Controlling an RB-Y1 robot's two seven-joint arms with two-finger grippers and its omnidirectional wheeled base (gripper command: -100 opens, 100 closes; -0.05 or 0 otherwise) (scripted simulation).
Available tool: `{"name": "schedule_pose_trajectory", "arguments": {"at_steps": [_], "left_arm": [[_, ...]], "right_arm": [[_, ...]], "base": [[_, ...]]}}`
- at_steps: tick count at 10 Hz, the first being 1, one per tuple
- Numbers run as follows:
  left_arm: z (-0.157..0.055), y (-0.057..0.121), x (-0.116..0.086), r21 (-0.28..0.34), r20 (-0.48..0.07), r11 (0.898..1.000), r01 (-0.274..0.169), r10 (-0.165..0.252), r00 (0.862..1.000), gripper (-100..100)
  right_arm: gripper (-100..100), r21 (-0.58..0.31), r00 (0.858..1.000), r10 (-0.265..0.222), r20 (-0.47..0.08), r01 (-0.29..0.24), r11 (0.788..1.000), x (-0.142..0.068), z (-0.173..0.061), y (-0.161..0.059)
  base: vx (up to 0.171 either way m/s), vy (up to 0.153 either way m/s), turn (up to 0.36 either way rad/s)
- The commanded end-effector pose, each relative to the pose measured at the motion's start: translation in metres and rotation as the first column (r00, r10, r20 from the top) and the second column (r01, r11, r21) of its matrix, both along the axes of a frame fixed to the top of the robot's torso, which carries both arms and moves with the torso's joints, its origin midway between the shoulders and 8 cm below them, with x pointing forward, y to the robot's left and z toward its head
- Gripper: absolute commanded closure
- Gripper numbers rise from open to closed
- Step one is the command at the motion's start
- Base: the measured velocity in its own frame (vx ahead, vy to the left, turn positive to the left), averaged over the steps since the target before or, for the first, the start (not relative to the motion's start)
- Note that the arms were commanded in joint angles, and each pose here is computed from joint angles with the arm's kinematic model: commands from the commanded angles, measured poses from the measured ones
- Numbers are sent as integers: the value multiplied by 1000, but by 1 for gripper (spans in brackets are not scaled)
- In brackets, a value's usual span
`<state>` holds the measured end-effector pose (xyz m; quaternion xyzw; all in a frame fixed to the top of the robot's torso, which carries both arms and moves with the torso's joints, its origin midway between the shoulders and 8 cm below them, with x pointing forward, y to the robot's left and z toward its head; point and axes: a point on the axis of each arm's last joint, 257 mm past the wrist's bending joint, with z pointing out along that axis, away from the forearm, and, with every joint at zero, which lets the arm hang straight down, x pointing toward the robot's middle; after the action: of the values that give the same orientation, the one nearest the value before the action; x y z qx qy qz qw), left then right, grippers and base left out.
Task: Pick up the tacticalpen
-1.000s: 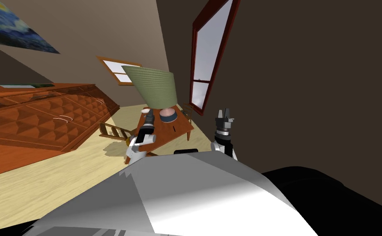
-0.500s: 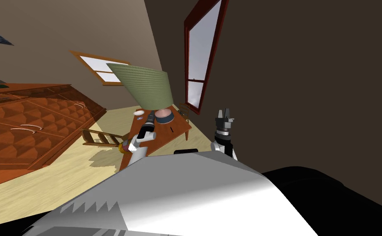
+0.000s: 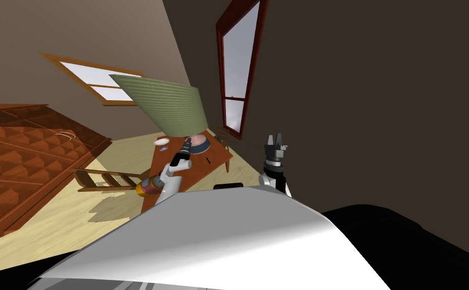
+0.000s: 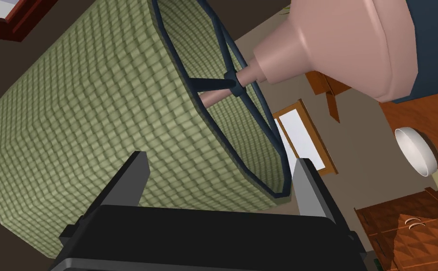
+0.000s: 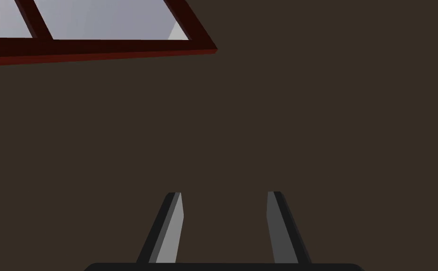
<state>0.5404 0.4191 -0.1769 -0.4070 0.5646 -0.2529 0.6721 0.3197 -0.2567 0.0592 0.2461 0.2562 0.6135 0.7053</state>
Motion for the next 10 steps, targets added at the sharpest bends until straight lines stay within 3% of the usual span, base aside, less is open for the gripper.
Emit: {"name": "schedule_pose_trajectory", "arguments": {"at_steps": [1,4,8,9,10], "left_arm": [[-17,7,8,14,-67,1000,-16,17,998,-100],[-54,19,12,13,-170,999,-35,36,985,-100],[-99,37,15,24,-322,998,-54,59,945,-100],[-99,37,15,24,-322,998,-54,59,945,-100],[-119,45,15,31,-384,998,-59,67,921,-100]], "right_arm": [[0,0,1000,0,0,0,1000,0,0,0],[0,0,1000,0,0,0,1000,0,0,0],[0,0,1000,0,0,0,1000,0,0,0],[0,0,1000,0,0,0,1000,0,0,0],[0,0,1000,0,0,0,1000,0,0,0]], "base": [[-10,14,-284],[-10,17,-149],[-6,17,-178],[-2,8,38],[-2,6,-220]]}}
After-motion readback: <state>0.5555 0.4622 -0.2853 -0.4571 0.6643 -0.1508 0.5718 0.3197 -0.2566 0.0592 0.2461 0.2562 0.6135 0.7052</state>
